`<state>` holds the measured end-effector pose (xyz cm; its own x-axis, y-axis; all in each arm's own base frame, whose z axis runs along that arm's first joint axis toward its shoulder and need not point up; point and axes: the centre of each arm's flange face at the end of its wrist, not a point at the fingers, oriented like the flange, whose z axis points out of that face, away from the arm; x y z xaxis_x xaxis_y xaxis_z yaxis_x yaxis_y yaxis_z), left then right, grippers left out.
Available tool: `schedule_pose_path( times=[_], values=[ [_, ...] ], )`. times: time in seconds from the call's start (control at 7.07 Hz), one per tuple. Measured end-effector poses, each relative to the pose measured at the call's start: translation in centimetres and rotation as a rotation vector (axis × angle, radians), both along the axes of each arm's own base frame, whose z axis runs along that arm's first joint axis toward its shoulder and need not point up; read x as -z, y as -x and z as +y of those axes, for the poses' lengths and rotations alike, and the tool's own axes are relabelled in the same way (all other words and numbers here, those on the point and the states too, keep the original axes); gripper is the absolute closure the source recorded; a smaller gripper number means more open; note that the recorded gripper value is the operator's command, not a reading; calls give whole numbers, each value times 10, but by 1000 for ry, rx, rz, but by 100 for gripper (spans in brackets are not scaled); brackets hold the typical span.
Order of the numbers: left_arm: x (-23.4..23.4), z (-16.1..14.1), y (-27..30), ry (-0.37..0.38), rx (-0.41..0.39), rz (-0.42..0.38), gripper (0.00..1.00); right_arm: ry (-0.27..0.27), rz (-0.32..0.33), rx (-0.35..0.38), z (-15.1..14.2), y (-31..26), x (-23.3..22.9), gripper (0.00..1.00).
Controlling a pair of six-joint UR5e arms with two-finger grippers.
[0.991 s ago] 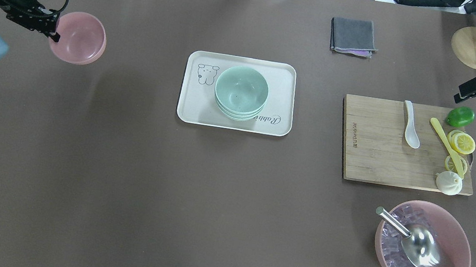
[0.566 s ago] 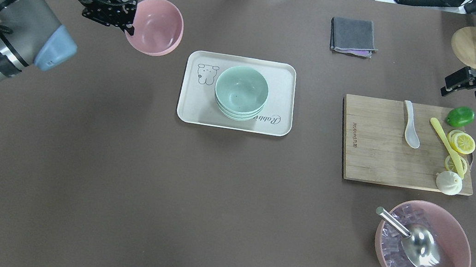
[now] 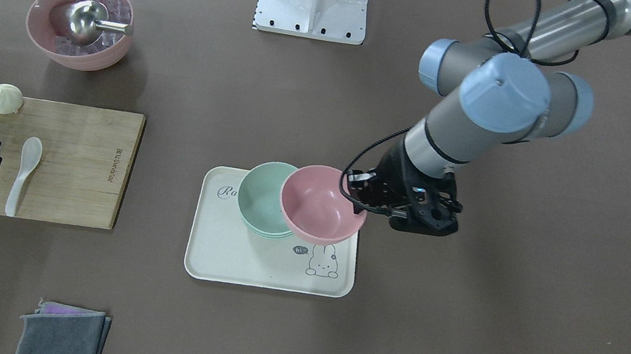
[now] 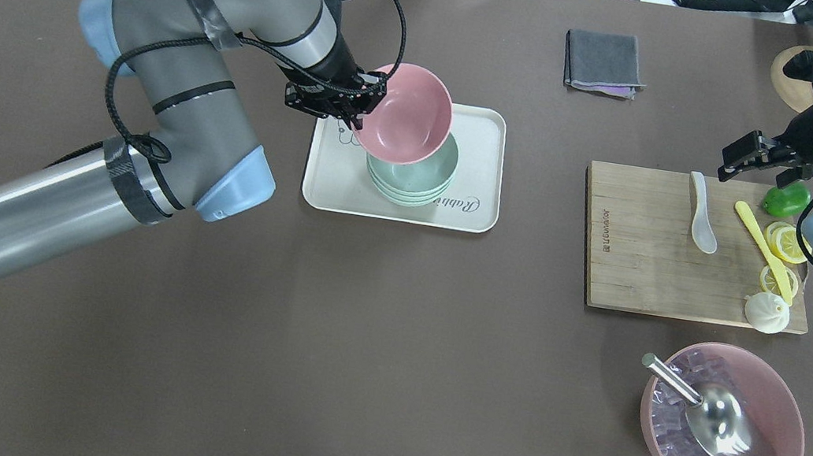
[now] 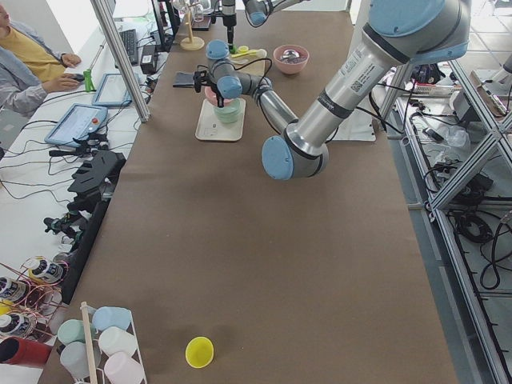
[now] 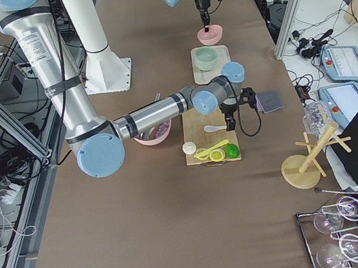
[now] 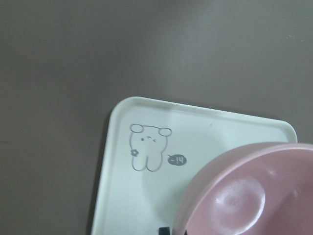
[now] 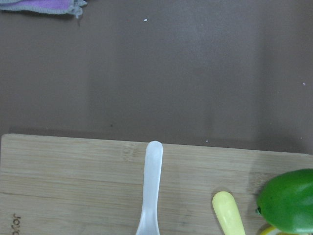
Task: Stack pink bowl on green and place spoon
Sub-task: 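Carry the pink bowl onto the green bowls while the right gripper lowers over the spoon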
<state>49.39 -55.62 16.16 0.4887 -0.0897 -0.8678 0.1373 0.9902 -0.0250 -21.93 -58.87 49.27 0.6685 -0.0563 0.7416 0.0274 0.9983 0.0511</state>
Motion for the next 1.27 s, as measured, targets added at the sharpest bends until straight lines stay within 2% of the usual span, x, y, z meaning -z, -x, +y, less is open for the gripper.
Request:
schedule_pose_path(
  times=[0.42, 1.27],
  values=[
    [3, 14, -37, -12, -19, -32, 100, 11, 4, -7, 1, 2, -1, 0],
    [10, 2, -29, -25, 2, -21, 100, 14, 36, -18, -9, 24, 2, 1]
  ],
)
